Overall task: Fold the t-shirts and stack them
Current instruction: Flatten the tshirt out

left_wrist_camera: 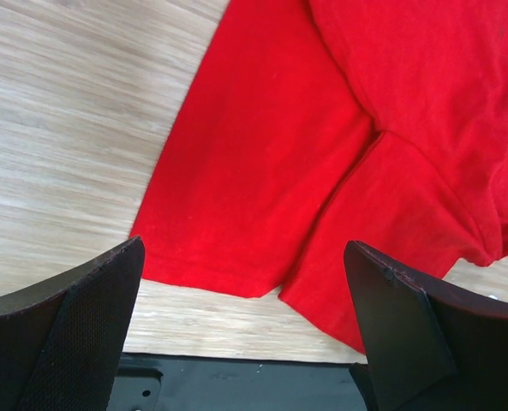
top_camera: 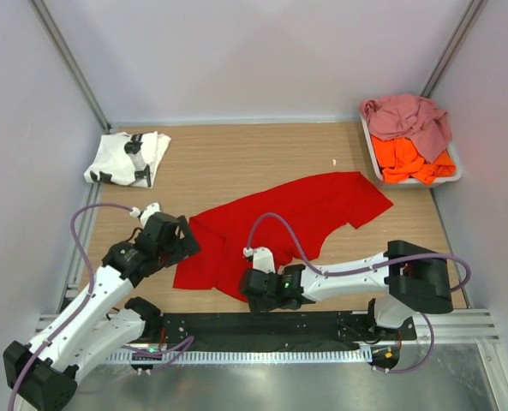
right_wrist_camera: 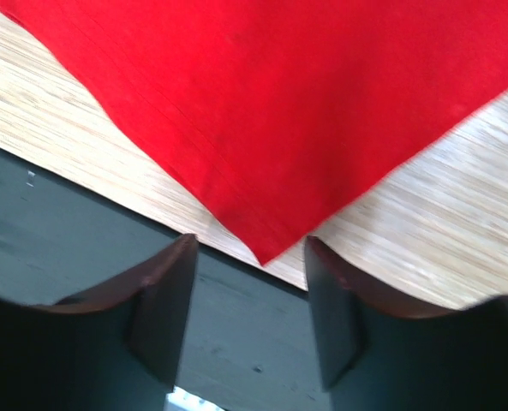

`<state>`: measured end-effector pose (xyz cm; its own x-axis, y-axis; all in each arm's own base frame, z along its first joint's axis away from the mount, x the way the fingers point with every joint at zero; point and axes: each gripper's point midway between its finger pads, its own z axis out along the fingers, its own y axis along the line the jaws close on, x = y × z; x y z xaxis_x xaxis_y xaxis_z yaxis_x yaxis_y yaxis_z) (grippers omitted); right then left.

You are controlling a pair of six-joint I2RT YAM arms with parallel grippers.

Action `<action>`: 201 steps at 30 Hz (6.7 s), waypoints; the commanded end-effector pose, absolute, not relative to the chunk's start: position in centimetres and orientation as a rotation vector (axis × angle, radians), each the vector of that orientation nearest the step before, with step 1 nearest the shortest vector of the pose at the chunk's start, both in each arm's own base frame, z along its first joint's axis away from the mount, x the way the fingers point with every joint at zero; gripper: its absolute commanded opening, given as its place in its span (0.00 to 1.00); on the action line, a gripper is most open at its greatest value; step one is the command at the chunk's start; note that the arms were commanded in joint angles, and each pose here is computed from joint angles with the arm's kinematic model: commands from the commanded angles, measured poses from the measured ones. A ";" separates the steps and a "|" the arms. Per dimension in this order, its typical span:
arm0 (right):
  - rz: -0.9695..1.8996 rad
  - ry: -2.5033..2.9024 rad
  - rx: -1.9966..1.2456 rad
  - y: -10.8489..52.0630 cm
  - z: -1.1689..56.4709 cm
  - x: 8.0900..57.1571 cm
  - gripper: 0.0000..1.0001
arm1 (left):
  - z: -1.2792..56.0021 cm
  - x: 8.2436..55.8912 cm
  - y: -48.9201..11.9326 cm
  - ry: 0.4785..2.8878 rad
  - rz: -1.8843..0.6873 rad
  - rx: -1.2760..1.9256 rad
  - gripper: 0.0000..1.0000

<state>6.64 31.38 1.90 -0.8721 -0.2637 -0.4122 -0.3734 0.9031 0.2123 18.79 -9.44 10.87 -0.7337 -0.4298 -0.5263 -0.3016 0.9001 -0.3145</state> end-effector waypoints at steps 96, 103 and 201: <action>-0.048 2.297 -0.011 13.2 19.7 28.7 0.01 | 5.2 15.7 -9.5 2.457 -0.164 -0.539 0.91; -0.054 2.298 0.077 9.4 20.1 30.1 0.01 | 5.7 16.0 -9.3 2.419 -0.171 -0.542 0.91; 0.412 0.953 -0.119 1.1 62.8 2.8 0.01 | 60.2 7.5 -6.3 1.086 -0.723 0.399 0.00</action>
<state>5.67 1.40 60.26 0.3790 0.3077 -0.8727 -0.3619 0.9173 0.1662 10.54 -6.34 57.20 0.1358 -0.3385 -0.9311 0.6117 0.7680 -0.1899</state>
